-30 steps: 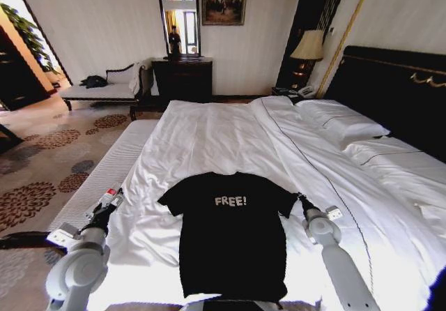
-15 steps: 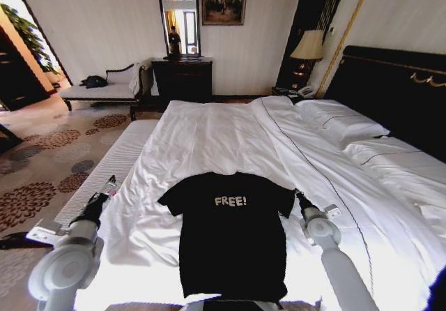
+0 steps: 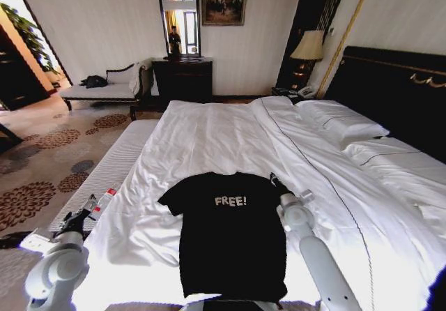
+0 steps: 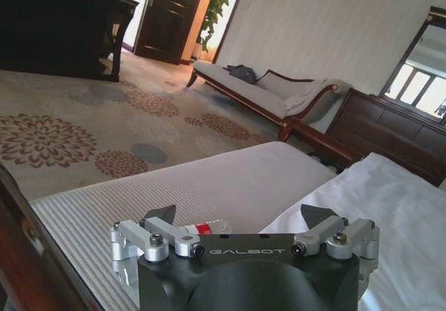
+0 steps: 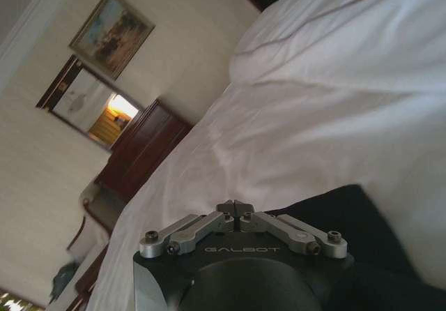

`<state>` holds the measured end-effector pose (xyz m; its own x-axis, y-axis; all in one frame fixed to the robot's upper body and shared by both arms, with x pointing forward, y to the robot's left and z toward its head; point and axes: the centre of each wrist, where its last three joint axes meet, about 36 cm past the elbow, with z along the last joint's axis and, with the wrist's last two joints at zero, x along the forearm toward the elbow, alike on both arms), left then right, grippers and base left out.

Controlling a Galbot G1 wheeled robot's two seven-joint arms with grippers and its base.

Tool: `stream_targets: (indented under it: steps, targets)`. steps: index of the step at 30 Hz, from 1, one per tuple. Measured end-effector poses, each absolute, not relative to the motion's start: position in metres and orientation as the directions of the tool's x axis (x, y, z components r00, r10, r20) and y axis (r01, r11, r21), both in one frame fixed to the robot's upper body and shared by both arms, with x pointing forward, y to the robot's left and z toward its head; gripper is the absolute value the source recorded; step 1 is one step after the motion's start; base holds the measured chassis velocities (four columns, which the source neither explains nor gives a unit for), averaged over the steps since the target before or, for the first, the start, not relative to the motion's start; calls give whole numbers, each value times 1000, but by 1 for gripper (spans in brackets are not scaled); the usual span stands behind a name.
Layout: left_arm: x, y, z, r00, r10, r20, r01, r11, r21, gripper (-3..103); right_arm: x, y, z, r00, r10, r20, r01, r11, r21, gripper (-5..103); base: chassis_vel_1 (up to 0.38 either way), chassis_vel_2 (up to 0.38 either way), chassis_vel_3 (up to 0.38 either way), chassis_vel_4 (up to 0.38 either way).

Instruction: Fold the clothes on the bed.

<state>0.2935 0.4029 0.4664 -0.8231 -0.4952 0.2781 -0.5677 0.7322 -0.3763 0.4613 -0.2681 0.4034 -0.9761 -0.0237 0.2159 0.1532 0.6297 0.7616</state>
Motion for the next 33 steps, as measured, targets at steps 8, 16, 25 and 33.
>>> stream_targets:
  steps: [8,16,25,33]
  targets:
    - [295,402,461,-819,-496,290,-574,729,-374,100,474,-241,382,-962,-78,262,147,660,737,0,0,0,0,0]
    - [293,400,459,-815,-499,296,-579,731,-362,100,482,-231,364,-952,-88,294,154,691,706,0,0,0,0,0]
    - [297,387,457,-822,-485,300,-568,742,-357,100,465,-240,378,-982,-100,161,43,707,706,14,0,0,0,0]
    - [299,374,458,-835,-459,303,-547,754,-363,100,436,-258,398,-996,-55,72,21,636,771,46,0,0,0,0]
